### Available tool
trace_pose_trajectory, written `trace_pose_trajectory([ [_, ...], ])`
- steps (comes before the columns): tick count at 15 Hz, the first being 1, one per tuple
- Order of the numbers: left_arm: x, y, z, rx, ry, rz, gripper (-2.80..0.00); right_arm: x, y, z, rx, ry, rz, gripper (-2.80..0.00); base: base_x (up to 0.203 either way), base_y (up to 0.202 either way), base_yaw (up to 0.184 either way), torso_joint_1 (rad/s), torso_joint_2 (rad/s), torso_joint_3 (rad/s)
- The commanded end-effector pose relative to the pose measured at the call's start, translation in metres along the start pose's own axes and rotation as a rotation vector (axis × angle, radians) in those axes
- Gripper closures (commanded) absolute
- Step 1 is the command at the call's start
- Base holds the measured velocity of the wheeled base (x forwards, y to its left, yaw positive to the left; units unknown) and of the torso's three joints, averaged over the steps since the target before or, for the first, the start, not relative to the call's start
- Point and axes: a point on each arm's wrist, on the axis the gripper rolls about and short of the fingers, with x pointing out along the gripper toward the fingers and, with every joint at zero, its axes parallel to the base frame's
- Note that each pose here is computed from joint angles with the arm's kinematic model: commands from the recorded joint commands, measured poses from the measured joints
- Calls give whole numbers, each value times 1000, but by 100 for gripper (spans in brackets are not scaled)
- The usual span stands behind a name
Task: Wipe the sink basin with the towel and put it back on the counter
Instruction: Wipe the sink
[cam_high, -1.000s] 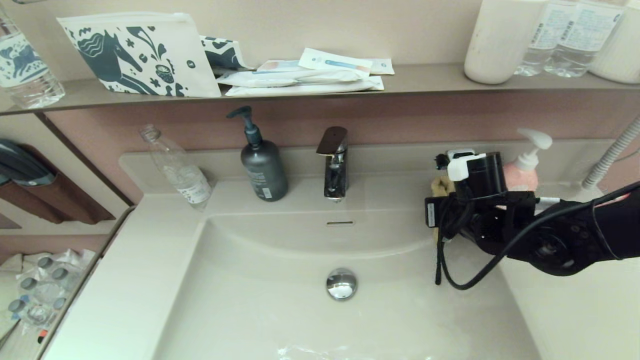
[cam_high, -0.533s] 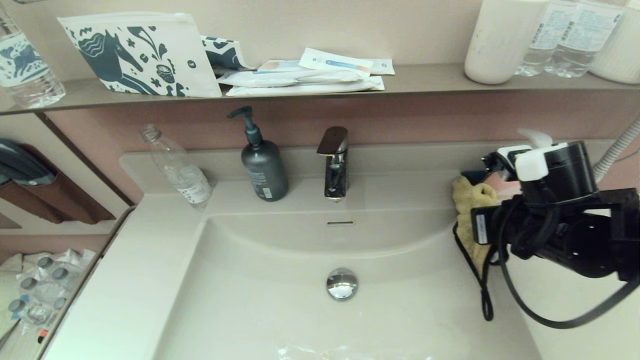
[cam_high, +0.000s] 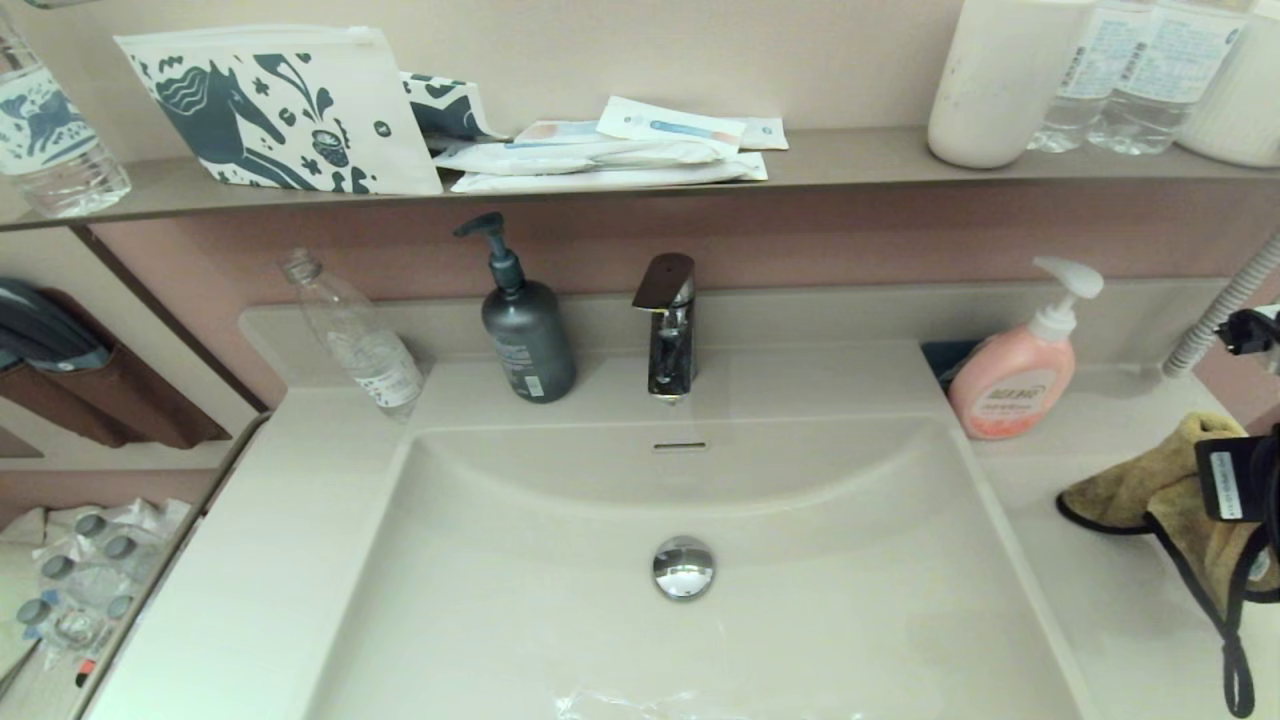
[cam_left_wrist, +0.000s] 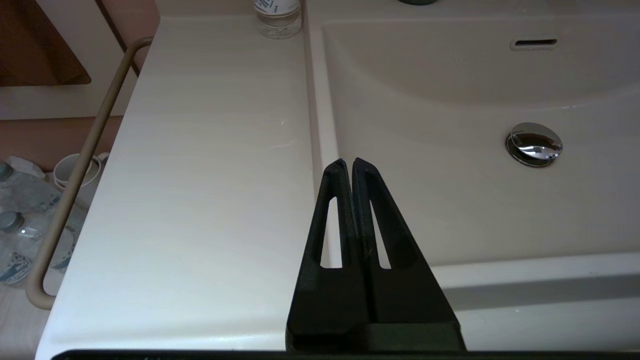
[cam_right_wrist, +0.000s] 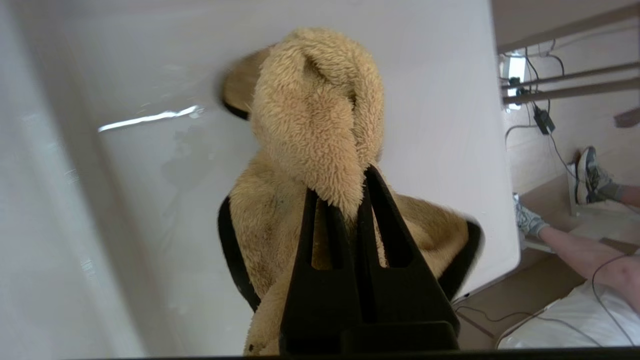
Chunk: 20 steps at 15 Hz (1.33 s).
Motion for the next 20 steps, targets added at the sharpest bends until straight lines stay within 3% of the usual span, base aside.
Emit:
trace_pose_trajectory([
  [1, 0, 0, 0, 0, 0, 0, 0, 6, -18, 5, 53, -19, -38, 0, 0, 0, 0, 0, 0, 0],
  [6, 0, 0, 0, 0, 0, 0, 0, 42, -14, 15, 85, -39, -50, 0, 0, 0, 0, 0, 0, 0],
  [12, 0, 0, 0, 0, 0, 0, 0, 84, -7, 9, 75, 29, -85, 0, 0, 0, 0, 0, 0, 0],
  [13, 0, 0, 0, 0, 0, 0, 0, 94, -7, 8, 77, 37, -94, -280, 0, 0, 0, 0, 0, 0],
  [17, 0, 0, 0, 0, 0, 0, 0, 96, -9, 14, 122, 16, -101, -280, 0, 0, 0, 0, 0, 0],
  [20, 0, 0, 0, 0, 0, 0, 0, 68, -21, 25, 132, -19, -85, -280, 0, 0, 0, 0, 0, 0],
])
